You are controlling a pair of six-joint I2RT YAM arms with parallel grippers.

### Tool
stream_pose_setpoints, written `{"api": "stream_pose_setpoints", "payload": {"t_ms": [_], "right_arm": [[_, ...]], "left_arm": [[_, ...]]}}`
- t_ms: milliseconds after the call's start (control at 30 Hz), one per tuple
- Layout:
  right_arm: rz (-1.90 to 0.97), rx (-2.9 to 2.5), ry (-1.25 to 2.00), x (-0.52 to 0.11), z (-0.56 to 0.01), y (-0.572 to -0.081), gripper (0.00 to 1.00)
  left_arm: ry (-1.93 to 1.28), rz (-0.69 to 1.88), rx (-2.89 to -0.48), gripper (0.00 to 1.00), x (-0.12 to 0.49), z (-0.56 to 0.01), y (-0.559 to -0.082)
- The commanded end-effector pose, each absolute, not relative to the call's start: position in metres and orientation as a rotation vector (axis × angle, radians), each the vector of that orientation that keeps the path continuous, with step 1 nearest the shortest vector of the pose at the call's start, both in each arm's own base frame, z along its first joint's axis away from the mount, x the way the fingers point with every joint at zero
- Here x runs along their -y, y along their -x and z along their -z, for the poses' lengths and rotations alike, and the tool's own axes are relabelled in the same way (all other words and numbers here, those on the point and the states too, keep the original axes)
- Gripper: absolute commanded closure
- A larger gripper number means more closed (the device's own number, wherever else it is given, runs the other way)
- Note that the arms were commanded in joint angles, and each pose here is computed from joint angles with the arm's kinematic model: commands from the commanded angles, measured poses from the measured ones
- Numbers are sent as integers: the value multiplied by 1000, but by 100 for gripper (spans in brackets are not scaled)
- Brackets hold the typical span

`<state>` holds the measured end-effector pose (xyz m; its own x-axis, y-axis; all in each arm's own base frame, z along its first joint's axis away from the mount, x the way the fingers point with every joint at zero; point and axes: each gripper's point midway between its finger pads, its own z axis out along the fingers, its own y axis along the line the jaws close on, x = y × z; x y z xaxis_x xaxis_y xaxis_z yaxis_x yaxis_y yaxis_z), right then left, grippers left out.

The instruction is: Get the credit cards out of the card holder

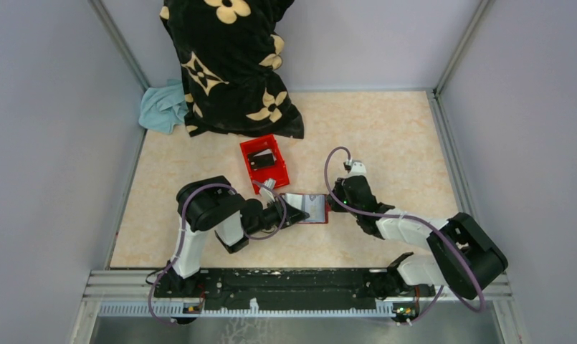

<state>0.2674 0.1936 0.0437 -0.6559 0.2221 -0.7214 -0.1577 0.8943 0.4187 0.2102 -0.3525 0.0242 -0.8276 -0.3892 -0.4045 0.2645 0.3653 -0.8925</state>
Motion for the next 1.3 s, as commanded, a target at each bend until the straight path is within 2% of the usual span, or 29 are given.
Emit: {"api": "stream_pose_setpoints", "payload": {"t_ms": [0, 833, 1067, 1167, 1267], "right_arm": [[-620, -2147, -47, -206, -62, -279, 100], [-625, -2191, -36, -213, -49, -282, 100], [-656, -2211, -24, -216, -43, -275, 100], [-671, -2219, -22, -216, -40, -271, 100], [-678, -2228, -24, -216, -37, -268, 100]], "left_arm": [[62, 1486, -1995, 75, 345, -23, -208], [52, 1466, -1993, 75, 343, -22, -208], [56, 1453, -1991, 66, 344, -23, -212], [47, 1462, -1983, 59, 347, -25, -213], [34, 1467, -1976, 58, 351, -27, -215]]}}
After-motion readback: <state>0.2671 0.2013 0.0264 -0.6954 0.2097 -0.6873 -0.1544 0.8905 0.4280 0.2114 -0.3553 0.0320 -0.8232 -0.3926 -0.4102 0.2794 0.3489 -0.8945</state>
